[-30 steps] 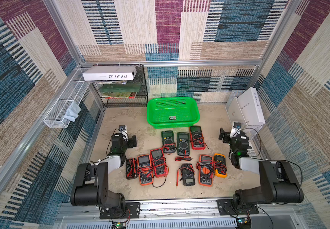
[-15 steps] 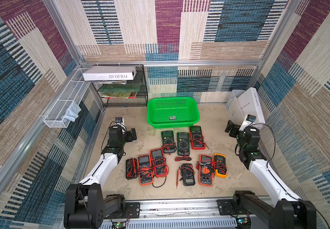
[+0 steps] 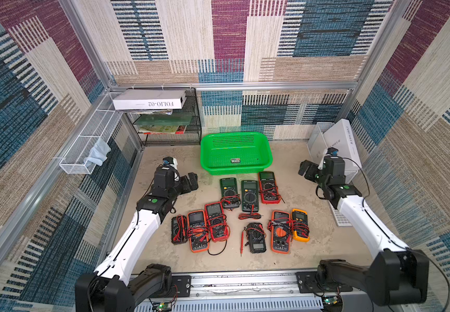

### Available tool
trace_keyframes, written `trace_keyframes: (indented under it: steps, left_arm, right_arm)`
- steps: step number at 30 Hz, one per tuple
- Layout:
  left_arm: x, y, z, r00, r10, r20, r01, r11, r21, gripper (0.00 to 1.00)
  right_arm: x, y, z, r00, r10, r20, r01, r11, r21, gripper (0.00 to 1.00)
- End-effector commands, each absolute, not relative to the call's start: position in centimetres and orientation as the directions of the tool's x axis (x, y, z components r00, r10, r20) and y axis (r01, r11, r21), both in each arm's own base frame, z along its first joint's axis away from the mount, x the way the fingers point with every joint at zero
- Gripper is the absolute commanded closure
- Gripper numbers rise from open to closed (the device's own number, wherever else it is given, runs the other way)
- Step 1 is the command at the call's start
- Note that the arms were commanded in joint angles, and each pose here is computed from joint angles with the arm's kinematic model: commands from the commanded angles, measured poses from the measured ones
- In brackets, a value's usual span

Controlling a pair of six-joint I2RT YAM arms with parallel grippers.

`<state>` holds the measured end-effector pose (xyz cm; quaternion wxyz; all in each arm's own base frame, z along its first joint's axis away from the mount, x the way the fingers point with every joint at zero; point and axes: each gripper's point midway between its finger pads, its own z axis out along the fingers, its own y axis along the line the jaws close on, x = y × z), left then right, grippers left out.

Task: Put the multimeter into the basket
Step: Pick up the multimeter from the center of the board.

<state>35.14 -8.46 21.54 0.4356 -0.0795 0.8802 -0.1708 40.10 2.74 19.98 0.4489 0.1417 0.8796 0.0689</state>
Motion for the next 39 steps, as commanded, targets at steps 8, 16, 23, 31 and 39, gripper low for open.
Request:
trace_keyframes:
  steps: [8,16,23,31,39]
  left_arm:
    - [31.7,-13.7,19.1,-0.77,-0.207,-0.603,0.075,0.91,-0.407,0.01]
    - [30.8,-14.8,17.6,-0.799,-0.174,-0.575,0.079,0.918,-0.388,0.01]
    - [31.3,-15.9,16.7,-0.82,-0.146,-0.553,0.092,0.921,-0.38,0.01]
    - [31.5,-16.9,16.3,-0.83,-0.124,-0.544,0.106,0.922,-0.371,0.01]
    - [31.5,-17.3,16.4,-0.827,-0.115,-0.55,0.117,0.922,-0.368,0.01]
  right_arm:
    - [39.2,11.4,10.9,-0.839,-0.003,-0.544,-0.056,0.995,0.081,0.0]
    - [39.2,15.6,7.5,-0.865,-0.107,-0.49,-0.157,0.986,0.061,0.01]
    - [39.2,16.9,6.9,-0.863,-0.123,-0.49,-0.181,0.981,0.073,0.01]
    - [39.4,17.1,5.5,-0.874,-0.122,-0.471,-0.182,0.98,0.084,0.0]
    - [40.5,16.5,3.4,-0.895,-0.091,-0.437,-0.148,0.984,0.099,0.0]
